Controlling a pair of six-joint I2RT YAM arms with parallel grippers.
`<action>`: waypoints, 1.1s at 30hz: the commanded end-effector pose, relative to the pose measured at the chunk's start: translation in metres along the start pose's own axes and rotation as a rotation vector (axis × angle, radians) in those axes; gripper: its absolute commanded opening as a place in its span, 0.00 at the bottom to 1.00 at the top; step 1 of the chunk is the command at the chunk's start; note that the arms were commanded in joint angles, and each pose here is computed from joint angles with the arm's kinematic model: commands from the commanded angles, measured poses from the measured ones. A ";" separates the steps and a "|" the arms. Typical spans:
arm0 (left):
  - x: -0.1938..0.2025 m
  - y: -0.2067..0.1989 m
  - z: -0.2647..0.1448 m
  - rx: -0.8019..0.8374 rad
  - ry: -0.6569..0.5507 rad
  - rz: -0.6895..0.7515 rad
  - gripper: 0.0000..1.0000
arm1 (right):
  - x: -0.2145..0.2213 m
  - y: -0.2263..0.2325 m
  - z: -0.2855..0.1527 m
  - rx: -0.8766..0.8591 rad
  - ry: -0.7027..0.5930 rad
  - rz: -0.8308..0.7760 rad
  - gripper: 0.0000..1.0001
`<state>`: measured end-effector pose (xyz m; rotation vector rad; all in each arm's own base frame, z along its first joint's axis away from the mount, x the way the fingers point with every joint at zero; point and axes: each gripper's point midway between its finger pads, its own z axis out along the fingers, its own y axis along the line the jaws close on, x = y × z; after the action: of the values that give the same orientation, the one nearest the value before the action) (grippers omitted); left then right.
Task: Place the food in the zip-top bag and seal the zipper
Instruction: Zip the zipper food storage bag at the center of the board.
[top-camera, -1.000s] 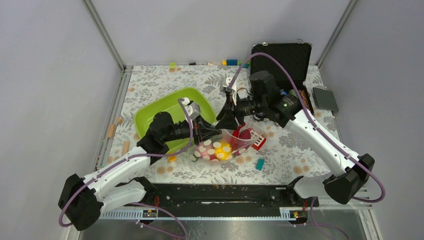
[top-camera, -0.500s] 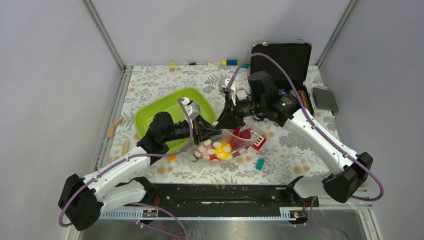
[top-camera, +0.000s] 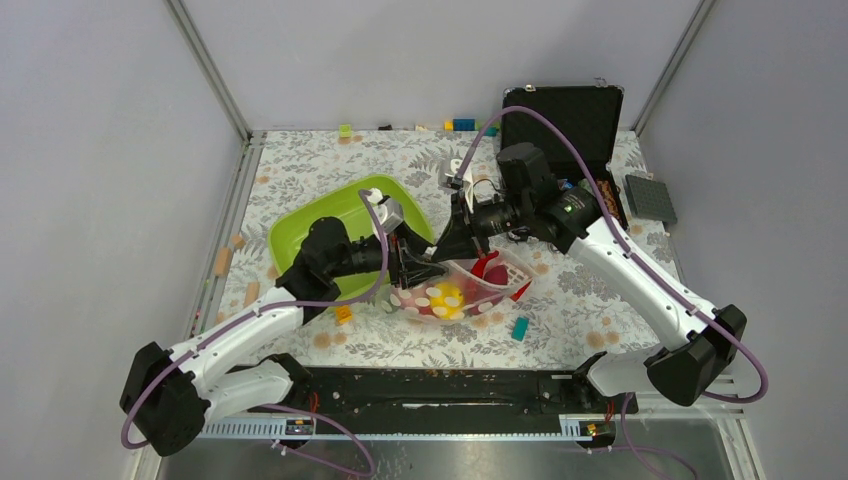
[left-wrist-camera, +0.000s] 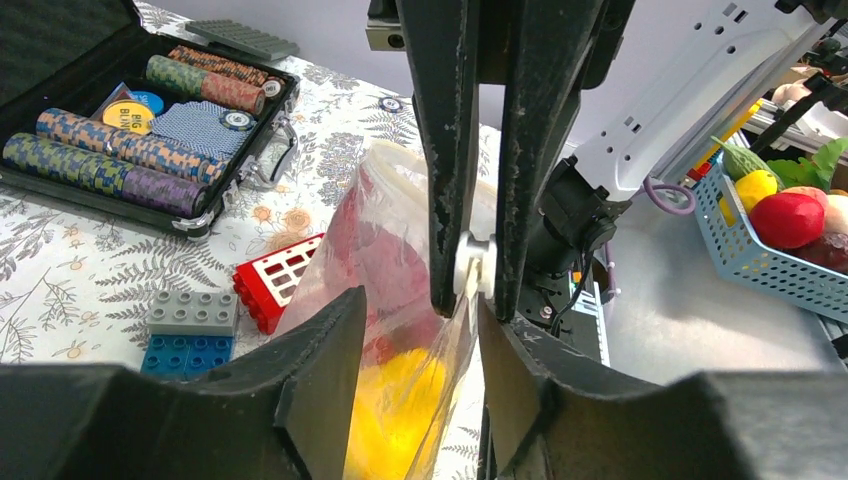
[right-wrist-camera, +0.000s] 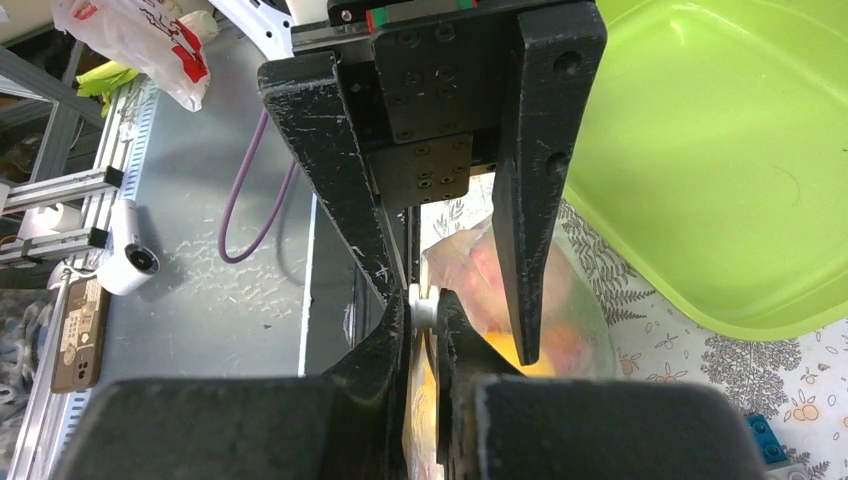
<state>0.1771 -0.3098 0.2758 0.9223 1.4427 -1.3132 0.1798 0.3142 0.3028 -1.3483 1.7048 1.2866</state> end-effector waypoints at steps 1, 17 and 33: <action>-0.042 -0.016 0.004 0.066 -0.085 0.112 0.44 | -0.012 0.010 -0.007 -0.021 -0.021 -0.035 0.00; -0.044 -0.023 0.010 0.142 -0.096 0.104 0.00 | -0.012 -0.003 -0.012 0.084 -0.014 -0.043 0.42; -0.040 -0.016 0.010 0.097 -0.071 0.063 0.00 | -0.015 -0.009 -0.006 0.079 -0.032 -0.026 0.27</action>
<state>0.1752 -0.3184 0.2787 0.9632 1.4376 -1.3793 0.1878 0.3100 0.3088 -1.3027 1.7254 1.2248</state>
